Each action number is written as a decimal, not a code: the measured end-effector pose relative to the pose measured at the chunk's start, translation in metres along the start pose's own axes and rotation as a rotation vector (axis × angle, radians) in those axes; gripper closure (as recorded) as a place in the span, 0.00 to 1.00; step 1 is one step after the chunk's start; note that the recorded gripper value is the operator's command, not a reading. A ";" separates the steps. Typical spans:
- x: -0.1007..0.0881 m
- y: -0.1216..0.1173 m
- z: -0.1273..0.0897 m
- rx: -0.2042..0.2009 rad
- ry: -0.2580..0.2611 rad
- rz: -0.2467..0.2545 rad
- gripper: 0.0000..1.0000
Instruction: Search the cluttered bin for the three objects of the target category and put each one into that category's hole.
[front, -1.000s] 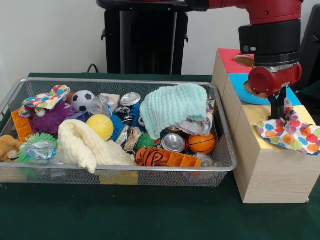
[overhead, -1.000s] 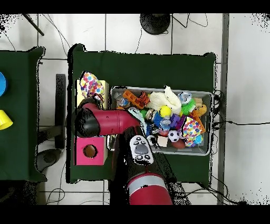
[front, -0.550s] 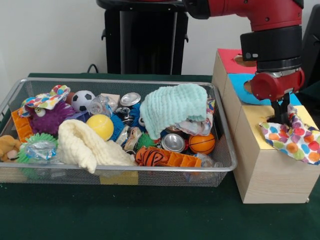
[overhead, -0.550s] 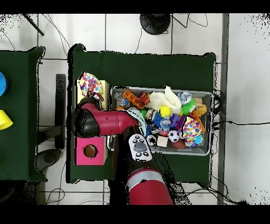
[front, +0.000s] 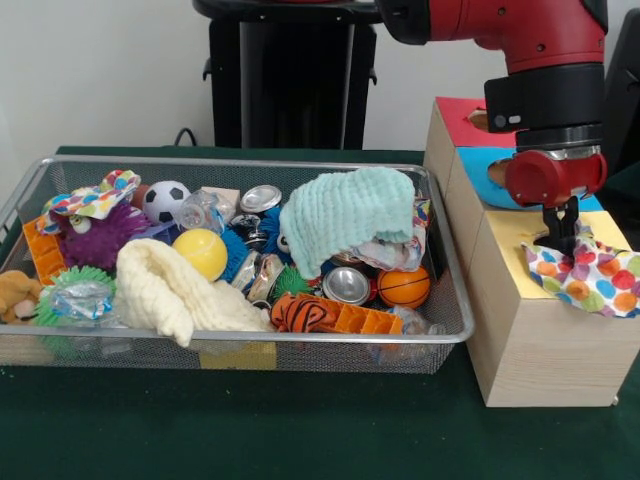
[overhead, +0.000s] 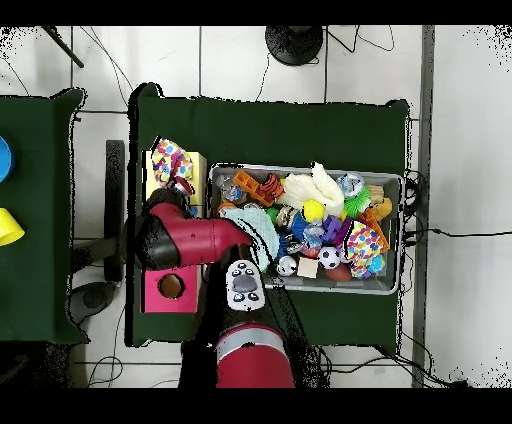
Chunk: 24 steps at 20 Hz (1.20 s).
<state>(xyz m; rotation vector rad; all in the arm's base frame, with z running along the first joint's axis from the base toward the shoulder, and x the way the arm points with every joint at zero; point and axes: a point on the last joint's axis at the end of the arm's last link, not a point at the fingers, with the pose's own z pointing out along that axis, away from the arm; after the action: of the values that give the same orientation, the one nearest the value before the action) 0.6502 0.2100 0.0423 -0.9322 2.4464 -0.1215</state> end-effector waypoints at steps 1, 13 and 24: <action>0.000 0.001 0.000 0.006 -0.002 -0.005 1.00; 0.006 0.008 0.006 0.113 -0.033 -0.053 1.00; 0.002 -0.002 0.015 0.026 0.045 -0.029 1.00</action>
<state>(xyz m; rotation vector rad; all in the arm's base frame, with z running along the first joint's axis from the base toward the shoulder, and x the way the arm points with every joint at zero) 0.6573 0.2083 0.0289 -0.9636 2.4671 -0.1864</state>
